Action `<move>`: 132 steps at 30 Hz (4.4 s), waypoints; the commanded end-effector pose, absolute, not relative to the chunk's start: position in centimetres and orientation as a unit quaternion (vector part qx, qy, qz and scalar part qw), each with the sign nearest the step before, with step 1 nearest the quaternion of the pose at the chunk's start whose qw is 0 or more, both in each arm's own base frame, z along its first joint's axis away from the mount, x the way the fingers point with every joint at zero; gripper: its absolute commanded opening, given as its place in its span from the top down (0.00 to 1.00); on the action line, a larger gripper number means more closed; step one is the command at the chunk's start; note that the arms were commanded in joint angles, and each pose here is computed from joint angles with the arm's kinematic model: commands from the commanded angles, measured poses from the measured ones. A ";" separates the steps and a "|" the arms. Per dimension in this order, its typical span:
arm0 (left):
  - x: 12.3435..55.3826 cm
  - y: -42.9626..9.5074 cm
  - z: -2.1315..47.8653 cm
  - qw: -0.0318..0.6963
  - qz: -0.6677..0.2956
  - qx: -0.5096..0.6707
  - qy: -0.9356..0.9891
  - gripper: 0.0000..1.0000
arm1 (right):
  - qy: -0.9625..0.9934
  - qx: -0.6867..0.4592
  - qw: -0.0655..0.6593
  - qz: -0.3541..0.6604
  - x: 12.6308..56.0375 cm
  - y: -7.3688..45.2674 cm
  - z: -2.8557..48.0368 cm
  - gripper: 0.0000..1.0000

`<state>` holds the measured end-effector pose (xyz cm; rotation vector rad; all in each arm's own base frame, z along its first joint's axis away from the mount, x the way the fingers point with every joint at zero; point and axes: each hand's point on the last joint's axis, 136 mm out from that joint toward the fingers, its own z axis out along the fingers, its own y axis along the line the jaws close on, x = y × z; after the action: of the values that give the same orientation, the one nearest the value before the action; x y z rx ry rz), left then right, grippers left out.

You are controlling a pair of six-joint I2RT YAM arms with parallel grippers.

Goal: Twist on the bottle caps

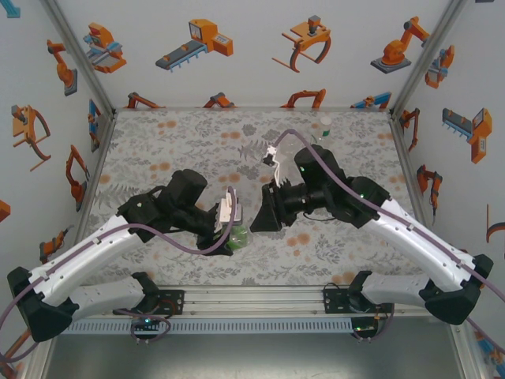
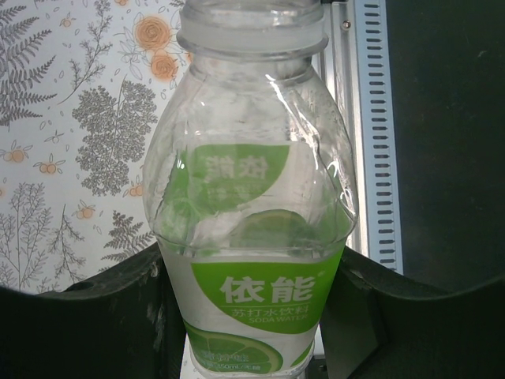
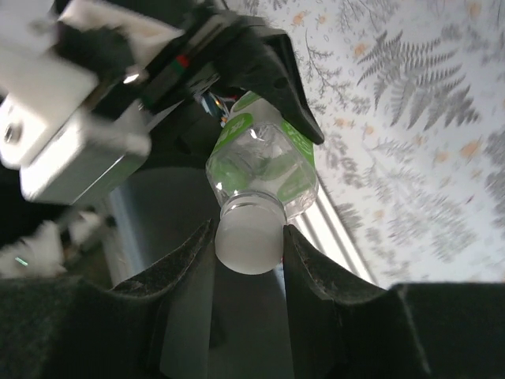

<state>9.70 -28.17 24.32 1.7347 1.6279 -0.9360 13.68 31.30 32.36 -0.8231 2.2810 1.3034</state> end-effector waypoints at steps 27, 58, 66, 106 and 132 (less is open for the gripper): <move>9.7 -29.4 26.9 0.344 -0.364 0.659 0.561 1.00 | 0.862 -0.067 0.195 0.463 16.1 28.4 35.0 0.34; 9.7 -29.7 27.5 0.346 -0.370 0.657 0.558 1.00 | 0.407 -0.734 0.413 0.353 8.2 29.9 37.0 0.46; 9.7 -29.8 27.6 0.347 -0.373 0.656 0.557 1.00 | 0.413 -0.738 0.404 0.348 8.3 30.4 36.0 0.50; 10.6 -30.1 27.5 0.365 -0.358 0.653 0.559 1.00 | 0.878 0.123 0.029 0.462 14.8 30.1 28.6 1.00; 10.2 -29.6 27.4 0.362 -0.359 0.651 0.562 1.00 | 0.620 -0.592 0.373 0.355 11.9 29.7 37.6 0.46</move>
<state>10.86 -29.64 26.22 1.6788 1.5032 -0.8978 13.99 29.90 37.57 -1.1038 1.9268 1.0499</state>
